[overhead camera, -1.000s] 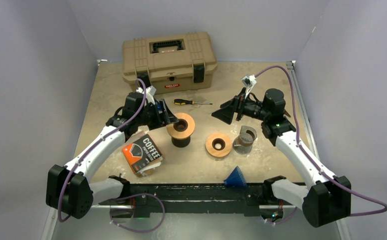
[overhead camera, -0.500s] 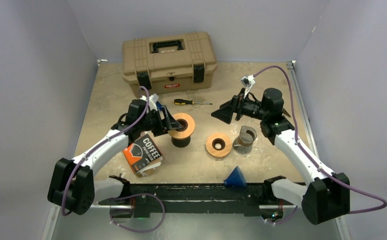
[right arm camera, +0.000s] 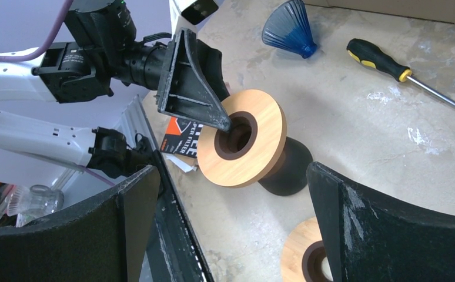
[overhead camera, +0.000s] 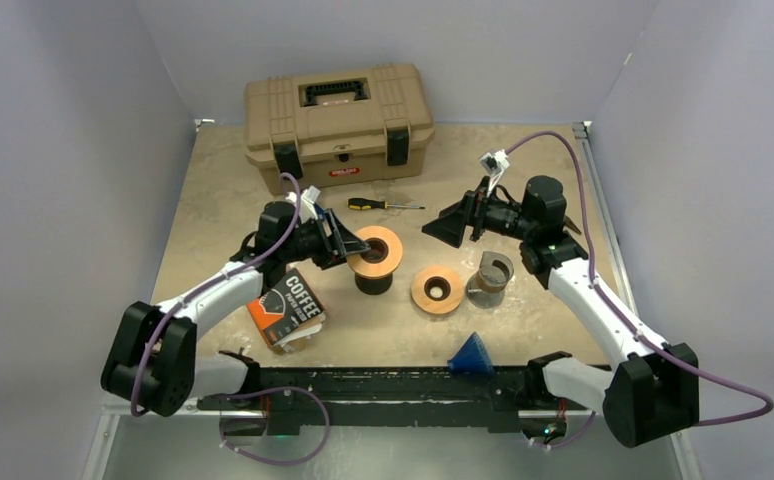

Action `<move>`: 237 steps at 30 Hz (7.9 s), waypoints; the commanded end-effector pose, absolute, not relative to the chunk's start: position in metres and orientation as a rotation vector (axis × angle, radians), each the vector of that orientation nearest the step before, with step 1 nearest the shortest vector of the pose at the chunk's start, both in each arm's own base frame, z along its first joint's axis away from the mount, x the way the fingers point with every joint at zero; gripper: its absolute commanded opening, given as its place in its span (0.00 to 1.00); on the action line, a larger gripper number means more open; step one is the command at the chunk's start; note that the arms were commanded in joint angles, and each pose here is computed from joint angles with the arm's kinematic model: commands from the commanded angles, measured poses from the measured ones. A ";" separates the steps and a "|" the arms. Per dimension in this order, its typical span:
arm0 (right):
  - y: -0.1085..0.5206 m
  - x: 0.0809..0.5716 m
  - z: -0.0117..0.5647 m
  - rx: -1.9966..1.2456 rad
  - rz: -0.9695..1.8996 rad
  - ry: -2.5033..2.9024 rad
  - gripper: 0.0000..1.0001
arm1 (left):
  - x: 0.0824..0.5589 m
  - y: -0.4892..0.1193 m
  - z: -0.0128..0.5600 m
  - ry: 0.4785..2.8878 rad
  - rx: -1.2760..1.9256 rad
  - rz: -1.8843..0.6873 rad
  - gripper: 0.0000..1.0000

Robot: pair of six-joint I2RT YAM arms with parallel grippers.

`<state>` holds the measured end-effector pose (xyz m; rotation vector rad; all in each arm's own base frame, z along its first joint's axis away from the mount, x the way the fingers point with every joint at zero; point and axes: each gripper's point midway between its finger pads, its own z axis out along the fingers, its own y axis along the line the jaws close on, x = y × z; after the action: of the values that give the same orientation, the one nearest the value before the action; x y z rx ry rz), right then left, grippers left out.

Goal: Place the coffee filter in the dripper
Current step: Move the coffee server to the center of the board, then pick up the coffee dripper from the center of the board.

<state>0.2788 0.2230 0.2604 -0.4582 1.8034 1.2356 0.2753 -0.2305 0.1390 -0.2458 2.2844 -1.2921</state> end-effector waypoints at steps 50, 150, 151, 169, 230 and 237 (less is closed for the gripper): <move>0.219 0.281 0.259 -0.458 1.197 1.813 0.99 | 0.294 -0.187 0.189 2.055 -0.337 -0.908 0.99; 0.229 0.295 0.219 -0.499 1.245 1.901 0.99 | 0.433 -0.102 0.104 2.046 -0.309 -0.297 0.91; 0.229 0.295 0.220 -0.499 1.246 1.900 0.99 | 0.432 -0.102 0.103 2.046 -0.309 -0.303 0.90; 0.226 0.287 0.224 -0.481 1.250 1.891 0.99 | 0.424 -0.108 0.094 2.043 -0.325 -0.364 0.44; 0.222 0.285 0.248 -0.458 1.219 1.859 0.99 | 0.233 -0.264 0.326 1.417 0.862 -1.087 0.00; 0.215 0.291 0.255 -0.439 1.135 1.863 0.99 | 0.221 -0.263 0.327 1.414 0.893 -1.046 0.00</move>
<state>0.2839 0.2202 0.2259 -0.4256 1.9386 1.2095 0.2230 -0.2675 0.3121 0.8567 1.4889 -1.1337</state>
